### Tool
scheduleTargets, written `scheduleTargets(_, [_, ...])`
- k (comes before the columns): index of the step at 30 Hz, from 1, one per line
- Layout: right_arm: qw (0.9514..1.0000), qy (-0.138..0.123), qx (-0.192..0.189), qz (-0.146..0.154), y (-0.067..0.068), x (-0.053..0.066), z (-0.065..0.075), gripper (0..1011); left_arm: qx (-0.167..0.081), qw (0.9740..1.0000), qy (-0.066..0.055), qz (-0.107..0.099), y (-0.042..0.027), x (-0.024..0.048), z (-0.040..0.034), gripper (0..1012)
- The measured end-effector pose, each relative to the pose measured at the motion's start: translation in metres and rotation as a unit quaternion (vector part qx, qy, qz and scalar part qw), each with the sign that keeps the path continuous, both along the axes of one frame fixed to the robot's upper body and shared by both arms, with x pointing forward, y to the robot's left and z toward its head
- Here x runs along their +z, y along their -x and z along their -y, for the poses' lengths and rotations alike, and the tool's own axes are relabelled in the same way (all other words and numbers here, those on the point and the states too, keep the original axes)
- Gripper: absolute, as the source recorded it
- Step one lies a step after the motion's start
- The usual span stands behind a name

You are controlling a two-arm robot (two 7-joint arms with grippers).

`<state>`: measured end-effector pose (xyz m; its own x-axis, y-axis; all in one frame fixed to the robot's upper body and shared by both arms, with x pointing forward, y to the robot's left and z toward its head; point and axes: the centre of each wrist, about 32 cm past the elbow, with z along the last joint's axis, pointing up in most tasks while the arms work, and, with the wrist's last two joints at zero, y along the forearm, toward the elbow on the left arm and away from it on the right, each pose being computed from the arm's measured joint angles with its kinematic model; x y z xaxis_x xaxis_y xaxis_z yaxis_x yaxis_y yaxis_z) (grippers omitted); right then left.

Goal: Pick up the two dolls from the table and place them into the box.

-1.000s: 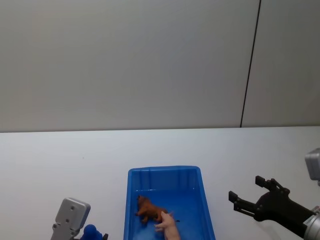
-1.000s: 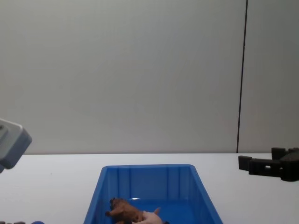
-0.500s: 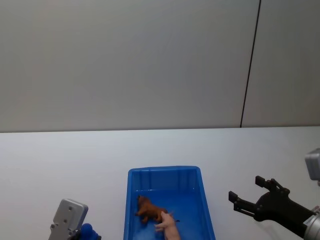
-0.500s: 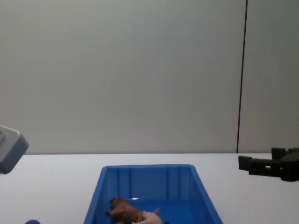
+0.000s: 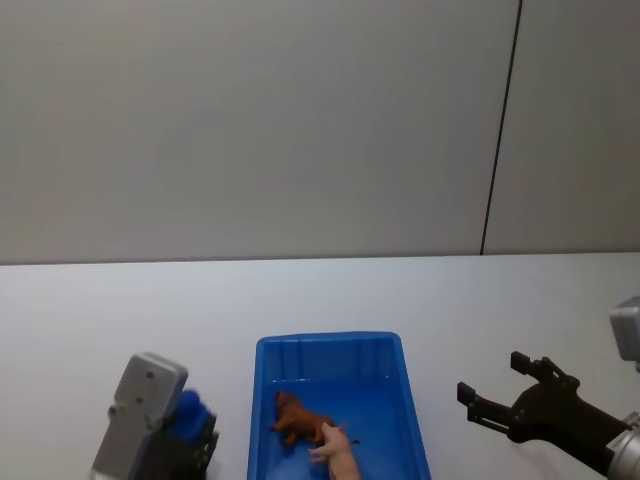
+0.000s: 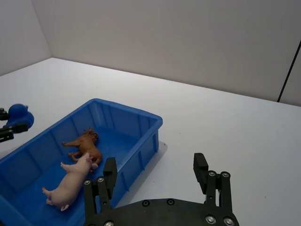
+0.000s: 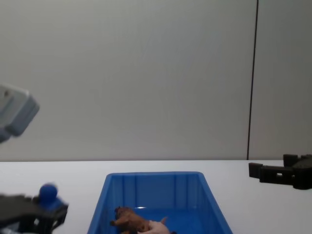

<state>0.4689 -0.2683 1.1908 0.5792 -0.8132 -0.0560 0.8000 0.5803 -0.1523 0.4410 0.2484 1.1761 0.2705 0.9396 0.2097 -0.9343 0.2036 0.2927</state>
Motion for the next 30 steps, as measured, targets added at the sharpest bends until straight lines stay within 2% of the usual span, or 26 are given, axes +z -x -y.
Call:
scheduleTargets(1, [1.0000,0.000,0.000,0.000,0.000,0.000,0.000,1001,-0.003,1.0000,0.001,0.005,-0.0011,0.0016,0.0008,414])
scheduleTargets(2, [1.0000,0.000,0.000,0.000,0.000,0.000,0.000,1001,-0.014,0.9997,0.002,0.019,-0.0046,0.0063,0.0033,412])
scheduleTargets(9, [1.0000,0.000,0.000,0.000,0.000,0.000,0.000,1001,-0.048,0.9973,0.009,0.056,-0.0158,0.0182,0.0144,367])
scheduleTargets(13, [1.0000,0.000,0.000,0.000,0.000,0.000,0.000,1001,-0.072,0.9945,0.014,0.075,-0.0232,0.0230,0.0239,446])
scheduleTargets(14, [1.0000,0.000,0.000,0.000,0.000,0.000,0.000,1001,-0.081,0.9932,0.016,0.081,-0.0261,0.0245,0.0280,505])
scheduleTargets(16, [1.0000,0.000,0.000,0.000,0.000,0.000,0.000,1001,-0.096,0.9910,0.021,0.090,-0.0303,0.0263,0.0346,553])
scheduleTargets(19, [1.0000,0.000,0.000,0.000,0.000,0.000,0.000,1001,-0.109,0.9889,0.024,0.098,-0.0339,0.0277,0.0403,653])
scheduleTargets(21, [1.0000,0.000,0.000,0.000,0.000,0.000,0.000,1001,-0.122,0.9866,0.027,0.105,-0.0371,0.0288,0.0453,710])
scheduleTargets(22, [1.0000,0.000,0.000,0.000,0.000,0.000,0.000,1001,-0.126,0.9857,0.029,0.108,-0.0386,0.0294,0.0474,768])
scheduleTargets(23, [1.0000,0.000,0.000,0.000,0.000,0.000,0.000,1001,-0.133,0.9843,0.031,0.112,-0.0406,0.0302,0.0500,768])
scheduleTargets(25, [1.0000,0.000,0.000,0.000,0.000,0.000,0.000,1001,-0.139,0.9826,0.033,0.118,-0.0424,0.0309,0.0523,848])
scheduleTargets(27, [1.0000,0.000,0.000,0.000,0.000,0.000,0.000,1001,-0.149,0.9804,0.036,0.125,-0.0451,0.0319,0.0553,897])
scheduleTargets(28, [1.0000,0.000,0.000,0.000,0.000,0.000,0.000,1001,-0.154,0.9786,0.038,0.131,-0.0465,0.0325,0.0566,952])
scheduleTargets(30, [1.0000,0.000,0.000,0.000,0.000,0.000,0.000,1001,-0.158,0.9772,0.040,0.136,-0.0479,0.0330,0.0575,981])
